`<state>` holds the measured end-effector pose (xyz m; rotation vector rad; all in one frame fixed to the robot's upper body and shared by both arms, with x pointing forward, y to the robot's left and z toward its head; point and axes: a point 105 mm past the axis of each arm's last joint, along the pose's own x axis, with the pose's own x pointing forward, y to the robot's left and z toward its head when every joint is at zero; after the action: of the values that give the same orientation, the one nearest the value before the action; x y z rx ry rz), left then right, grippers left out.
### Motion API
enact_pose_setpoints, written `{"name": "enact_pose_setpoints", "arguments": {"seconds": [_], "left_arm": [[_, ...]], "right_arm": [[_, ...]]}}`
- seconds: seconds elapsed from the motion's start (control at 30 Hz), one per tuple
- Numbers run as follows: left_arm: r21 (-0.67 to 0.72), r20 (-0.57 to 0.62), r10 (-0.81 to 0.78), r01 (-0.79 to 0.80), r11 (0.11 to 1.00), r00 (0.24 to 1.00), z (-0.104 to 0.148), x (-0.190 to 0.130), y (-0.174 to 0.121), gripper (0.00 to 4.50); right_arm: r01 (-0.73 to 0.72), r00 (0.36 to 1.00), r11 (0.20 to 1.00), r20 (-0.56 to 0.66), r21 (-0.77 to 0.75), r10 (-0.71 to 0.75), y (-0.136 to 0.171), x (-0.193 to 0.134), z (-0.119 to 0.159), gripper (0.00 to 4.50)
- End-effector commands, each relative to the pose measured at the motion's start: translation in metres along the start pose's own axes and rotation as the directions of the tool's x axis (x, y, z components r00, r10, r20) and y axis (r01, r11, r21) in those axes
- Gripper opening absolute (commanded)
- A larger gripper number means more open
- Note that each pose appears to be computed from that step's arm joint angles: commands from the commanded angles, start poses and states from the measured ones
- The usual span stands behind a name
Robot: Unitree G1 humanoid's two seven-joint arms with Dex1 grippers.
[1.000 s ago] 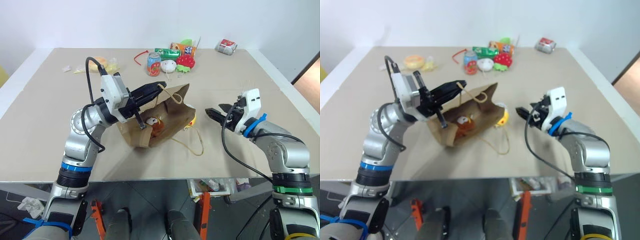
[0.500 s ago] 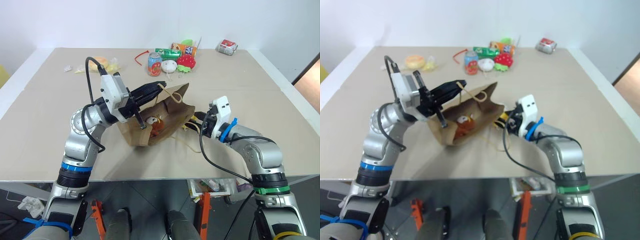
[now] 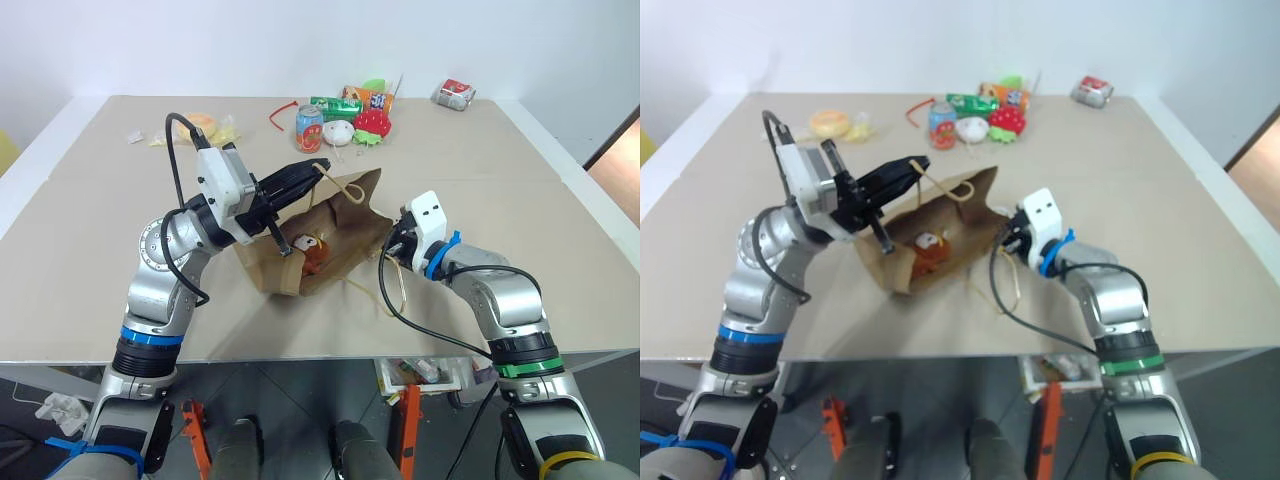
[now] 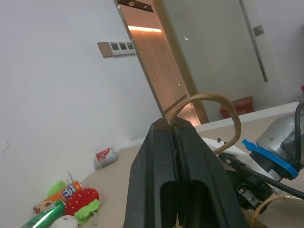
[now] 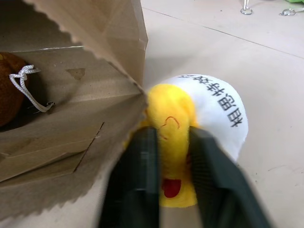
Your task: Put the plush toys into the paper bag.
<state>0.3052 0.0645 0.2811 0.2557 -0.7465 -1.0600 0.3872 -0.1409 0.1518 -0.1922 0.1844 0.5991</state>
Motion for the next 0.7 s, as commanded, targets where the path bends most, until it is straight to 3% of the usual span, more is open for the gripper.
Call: {"name": "enact_pose_setpoints", "arguments": {"seconds": [0.03, 0.27, 0.37, 0.5, 0.7], "left_arm": [[0.049, 0.038, 0.003, -0.005, 0.999, 0.999, 0.014, 0.0, 0.002, 0.0], [0.043, 0.044, -0.006, 0.004, 0.999, 0.999, 0.013, 0.002, 0.002, 0.0], [0.039, 0.046, -0.008, 0.007, 0.999, 0.999, 0.012, 0.003, 0.001, 0.0], [0.036, 0.048, -0.009, 0.008, 0.999, 0.999, 0.012, 0.004, 0.001, 0.0], [0.035, 0.047, -0.008, 0.007, 0.999, 0.999, 0.012, 0.003, 0.001, 0.0]], "right_arm": [[0.032, 0.999, 0.999, 0.038, -0.041, -0.03, -0.01, -0.01, 0.016, 0.06], [0.253, 0.947, 0.964, 0.187, 0.076, -0.263, -0.081, -0.06, 0.056, 0.06], [0.252, 0.917, 0.96, 0.286, 0.125, -0.278, -0.091, -0.078, 0.078, 0.06], [0.028, 0.887, 0.996, 0.458, 0.081, -0.062, -0.051, -0.099, 0.111, 0.06], [-0.279, 0.835, 0.951, 0.455, -0.135, 0.309, 0.019, -0.131, 0.11, 0.06]]}}
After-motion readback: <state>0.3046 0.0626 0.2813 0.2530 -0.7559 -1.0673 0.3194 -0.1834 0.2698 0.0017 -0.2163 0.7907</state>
